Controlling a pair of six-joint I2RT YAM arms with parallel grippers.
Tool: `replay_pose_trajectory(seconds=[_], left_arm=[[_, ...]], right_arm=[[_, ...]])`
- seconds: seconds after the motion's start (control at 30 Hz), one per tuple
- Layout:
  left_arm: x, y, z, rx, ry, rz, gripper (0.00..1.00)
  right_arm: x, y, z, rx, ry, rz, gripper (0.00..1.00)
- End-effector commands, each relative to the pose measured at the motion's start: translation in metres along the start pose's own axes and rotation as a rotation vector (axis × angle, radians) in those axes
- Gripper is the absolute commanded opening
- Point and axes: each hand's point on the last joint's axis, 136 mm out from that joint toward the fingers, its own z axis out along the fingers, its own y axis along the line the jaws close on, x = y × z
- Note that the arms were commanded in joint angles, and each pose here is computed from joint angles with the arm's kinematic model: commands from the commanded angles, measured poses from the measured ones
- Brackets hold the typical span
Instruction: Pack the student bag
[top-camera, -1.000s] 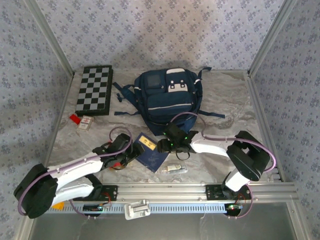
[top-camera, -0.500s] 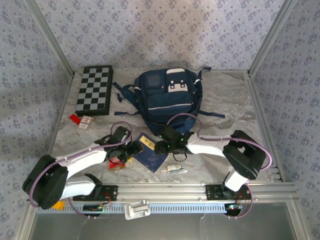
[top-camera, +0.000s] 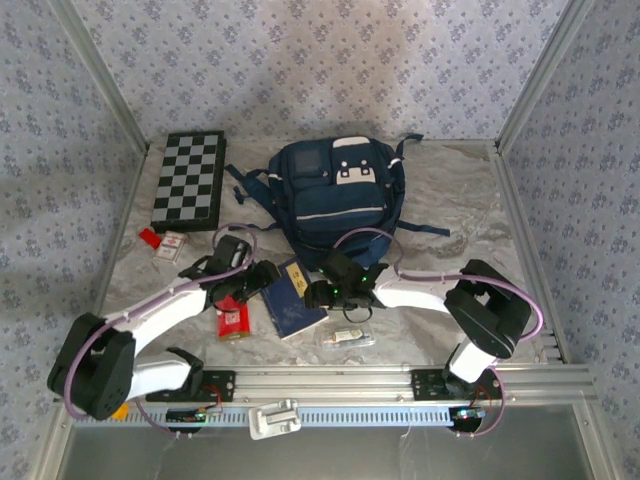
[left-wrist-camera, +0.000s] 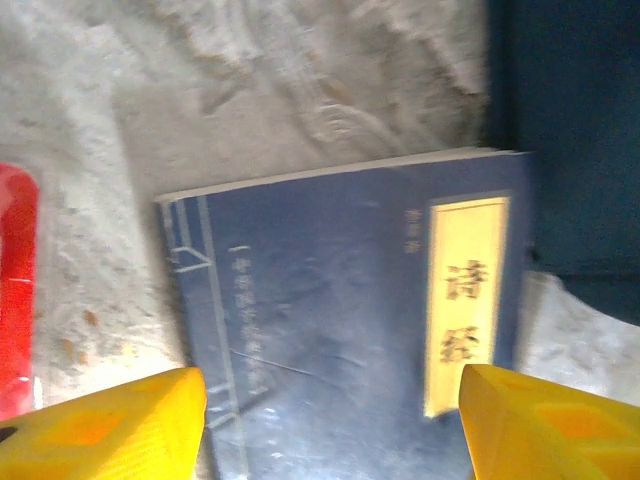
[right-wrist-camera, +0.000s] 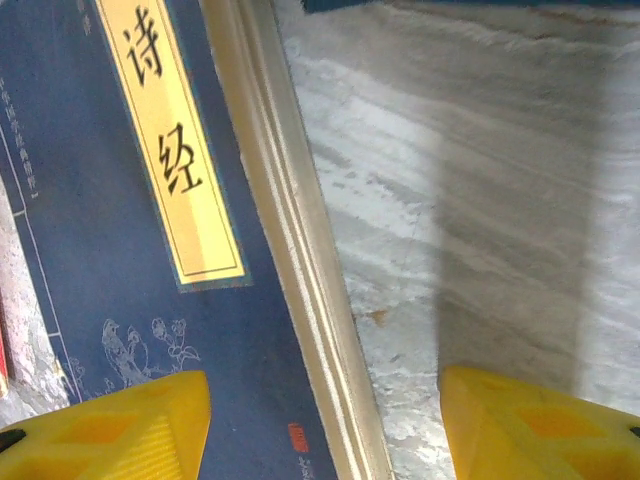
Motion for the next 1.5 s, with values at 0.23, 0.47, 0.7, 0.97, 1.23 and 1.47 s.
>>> replay_pose_trajectory(seconds=[0.23,0.47,0.7,0.97,1.23,1.47], left_arm=[[0.033,0.025,-0.015,-0.023,0.012,-0.078,0.68],[0.048,0.029,0.001,-0.02,0.045,-0.096,0.67],[0.051,0.017,0.009,0.004,0.061,-0.069,0.65],[0.053,0.012,0.013,0.018,0.079,-0.062,0.65],[0.052,0.009,0.013,0.023,0.076,-0.037,0.65],[0.054,0.007,0.014,0.037,0.082,-0.033,0.65]], right_arm=[[-0.005,0.005,0.002,-0.013,0.032,0.005,0.62],[-0.011,0.014,0.012,-0.014,0.042,0.003,0.62],[-0.007,0.01,0.021,0.029,0.064,0.003,0.62],[-0.006,0.018,0.028,0.014,0.086,0.002,0.63],[-0.006,0.038,0.019,-0.072,0.093,-0.001,0.62],[-0.013,0.06,0.008,-0.167,0.091,-0.001,0.6]])
